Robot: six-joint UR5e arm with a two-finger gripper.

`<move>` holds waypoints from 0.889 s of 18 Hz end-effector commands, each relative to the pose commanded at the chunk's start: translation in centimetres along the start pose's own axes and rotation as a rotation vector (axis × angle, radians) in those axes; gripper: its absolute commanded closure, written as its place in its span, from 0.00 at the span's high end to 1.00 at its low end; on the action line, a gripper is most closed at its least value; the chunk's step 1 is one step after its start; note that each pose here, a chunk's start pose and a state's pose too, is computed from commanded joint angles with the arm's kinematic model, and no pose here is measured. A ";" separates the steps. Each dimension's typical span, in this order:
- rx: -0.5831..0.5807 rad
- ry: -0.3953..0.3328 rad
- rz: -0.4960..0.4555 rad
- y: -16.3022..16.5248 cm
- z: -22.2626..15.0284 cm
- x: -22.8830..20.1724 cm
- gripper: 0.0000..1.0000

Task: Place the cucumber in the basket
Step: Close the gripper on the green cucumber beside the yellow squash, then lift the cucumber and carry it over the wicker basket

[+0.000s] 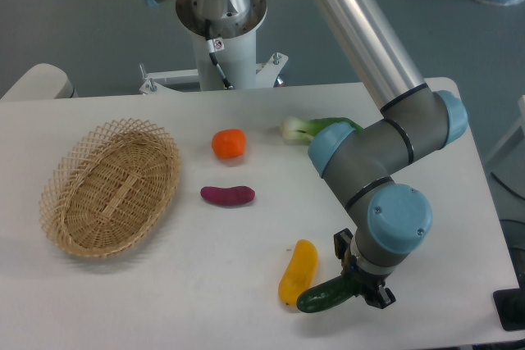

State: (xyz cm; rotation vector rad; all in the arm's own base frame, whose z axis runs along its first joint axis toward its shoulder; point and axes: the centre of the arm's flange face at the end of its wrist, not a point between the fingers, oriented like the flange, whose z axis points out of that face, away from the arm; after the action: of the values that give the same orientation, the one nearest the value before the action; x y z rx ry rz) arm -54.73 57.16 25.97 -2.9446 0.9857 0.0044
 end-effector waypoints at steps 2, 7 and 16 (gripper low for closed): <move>0.002 0.000 0.000 0.0 0.0 0.0 0.10; -0.006 -0.001 -0.009 -0.2 -0.1 0.0 0.10; 0.040 0.066 -0.011 -2.8 -1.3 3.8 0.09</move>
State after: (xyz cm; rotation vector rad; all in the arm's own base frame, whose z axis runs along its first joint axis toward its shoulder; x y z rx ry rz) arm -50.06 57.06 27.33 -2.9312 0.9652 -0.1126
